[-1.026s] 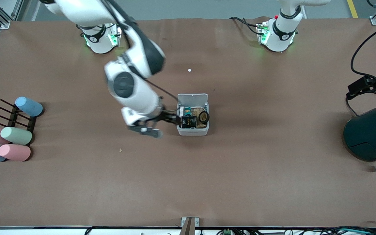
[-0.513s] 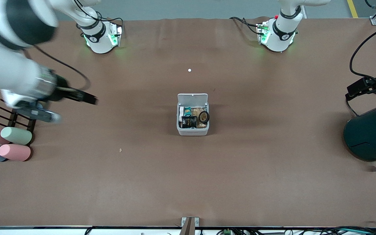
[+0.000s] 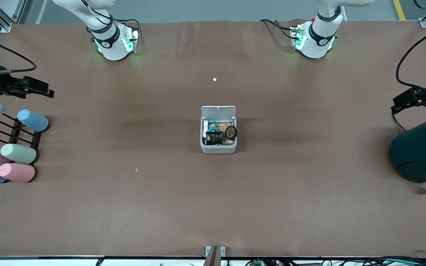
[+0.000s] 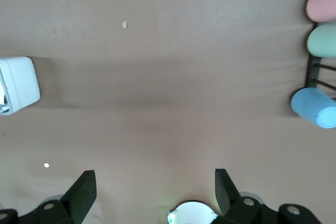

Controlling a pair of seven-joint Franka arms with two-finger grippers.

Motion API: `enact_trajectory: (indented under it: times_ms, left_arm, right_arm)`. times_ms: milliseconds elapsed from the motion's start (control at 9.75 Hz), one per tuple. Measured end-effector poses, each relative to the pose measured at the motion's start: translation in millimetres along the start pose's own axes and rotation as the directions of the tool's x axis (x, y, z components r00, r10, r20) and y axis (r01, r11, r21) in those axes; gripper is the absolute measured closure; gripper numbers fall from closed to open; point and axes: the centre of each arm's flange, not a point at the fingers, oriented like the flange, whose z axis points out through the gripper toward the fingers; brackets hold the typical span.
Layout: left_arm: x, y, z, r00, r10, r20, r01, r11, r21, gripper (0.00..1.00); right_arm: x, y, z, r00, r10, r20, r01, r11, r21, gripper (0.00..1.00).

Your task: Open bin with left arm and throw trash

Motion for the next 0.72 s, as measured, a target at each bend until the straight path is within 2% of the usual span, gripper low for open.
enact_trajectory:
  times_ms: [205,718]
  left_arm:
    - [0.1,-0.9,0.0,1.000,-0.001,0.000,0.001,1.000,0.000,0.00]
    - [-0.3,3.7,-0.1,1.000,0.008,0.000,-0.008,1.000,0.000,0.00]
  right_arm:
    - [-0.7,-17.7,-4.2,0.999,-0.040,-0.019,0.039,0.998,-0.058,0.00]
    - [0.1,-21.3,-12.5,0.998,-0.047,-0.051,0.043,0.996,-0.078,0.00]
